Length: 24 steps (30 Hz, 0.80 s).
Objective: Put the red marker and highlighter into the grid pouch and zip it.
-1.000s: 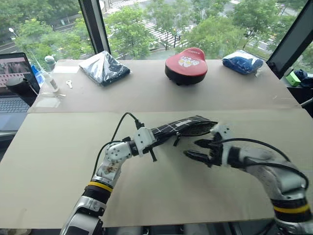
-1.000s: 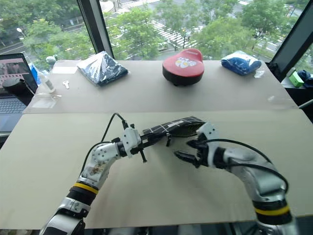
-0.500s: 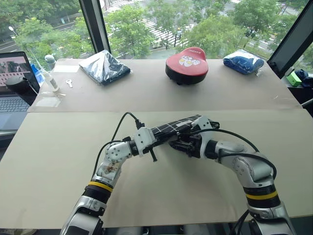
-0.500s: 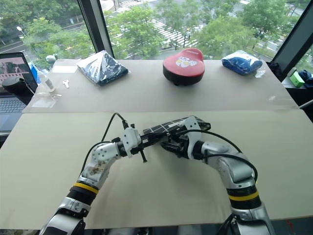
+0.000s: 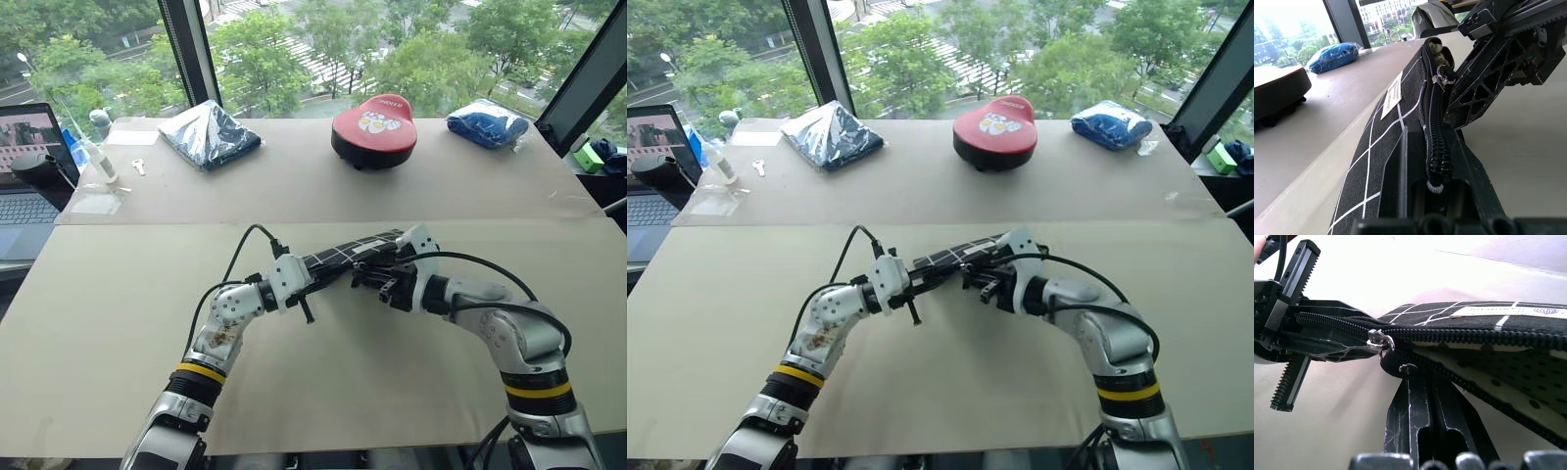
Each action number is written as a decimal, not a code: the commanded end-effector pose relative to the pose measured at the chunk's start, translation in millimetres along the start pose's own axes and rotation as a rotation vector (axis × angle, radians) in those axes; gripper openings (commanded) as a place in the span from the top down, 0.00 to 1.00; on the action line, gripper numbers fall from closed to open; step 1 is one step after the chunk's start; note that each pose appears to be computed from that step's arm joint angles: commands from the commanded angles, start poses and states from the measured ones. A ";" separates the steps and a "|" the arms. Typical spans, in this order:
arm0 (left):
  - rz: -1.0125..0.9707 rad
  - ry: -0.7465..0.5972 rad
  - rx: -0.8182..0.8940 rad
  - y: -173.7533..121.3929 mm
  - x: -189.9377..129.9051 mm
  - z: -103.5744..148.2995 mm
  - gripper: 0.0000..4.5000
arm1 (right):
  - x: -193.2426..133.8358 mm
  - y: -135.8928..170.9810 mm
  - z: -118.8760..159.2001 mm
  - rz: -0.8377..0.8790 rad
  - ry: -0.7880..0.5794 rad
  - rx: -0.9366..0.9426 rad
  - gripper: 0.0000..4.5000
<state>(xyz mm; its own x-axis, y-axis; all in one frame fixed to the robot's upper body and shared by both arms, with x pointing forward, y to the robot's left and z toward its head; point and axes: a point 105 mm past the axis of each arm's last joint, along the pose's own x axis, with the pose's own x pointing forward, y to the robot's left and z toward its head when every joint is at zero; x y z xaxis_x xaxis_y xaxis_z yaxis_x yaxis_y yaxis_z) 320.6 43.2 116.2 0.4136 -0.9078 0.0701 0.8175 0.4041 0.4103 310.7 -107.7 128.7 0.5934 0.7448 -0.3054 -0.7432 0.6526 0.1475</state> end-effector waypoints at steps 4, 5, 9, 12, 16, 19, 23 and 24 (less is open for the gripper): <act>0.003 -0.035 0.026 1.1 2.3 9.4 1.00 | -36.0 -14.8 18.3 -0.072 -0.039 -0.087 1.00; 0.003 -0.035 0.024 0.9 2.5 9.3 1.00 | -41.8 -19.1 16.0 -0.090 -0.017 -0.095 1.00; 0.000 -0.037 0.021 -0.2 4.1 9.4 1.00 | -65.3 -29.8 8.7 -0.124 0.049 -0.149 1.00; -0.002 -0.038 0.020 -0.8 4.8 9.4 1.00 | -85.4 -44.9 8.5 -0.184 0.077 -0.178 1.00; -0.005 -0.040 0.019 -1.3 5.8 9.5 1.00 | -114.2 -73.6 6.1 -0.311 0.144 -0.223 1.00; -0.006 -0.040 0.017 -1.5 5.5 9.2 1.00 | -125.3 -84.5 5.9 -0.352 0.164 -0.238 1.00; -0.007 -0.041 0.016 -2.4 5.2 9.1 1.00 | -126.6 -87.3 5.1 -0.352 0.157 -0.232 1.00; -0.008 -0.041 0.017 -2.4 5.2 9.1 1.00 | -124.7 -87.4 5.2 -0.352 0.149 -0.231 1.00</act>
<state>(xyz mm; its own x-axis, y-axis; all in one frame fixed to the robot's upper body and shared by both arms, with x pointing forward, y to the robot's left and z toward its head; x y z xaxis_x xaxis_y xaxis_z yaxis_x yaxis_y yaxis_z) 317.6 35.1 116.0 0.3923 -0.9165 0.0781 0.8285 0.3889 0.4030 299.9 -252.1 142.9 0.7451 0.4574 -0.4854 -0.5861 0.7964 -0.1492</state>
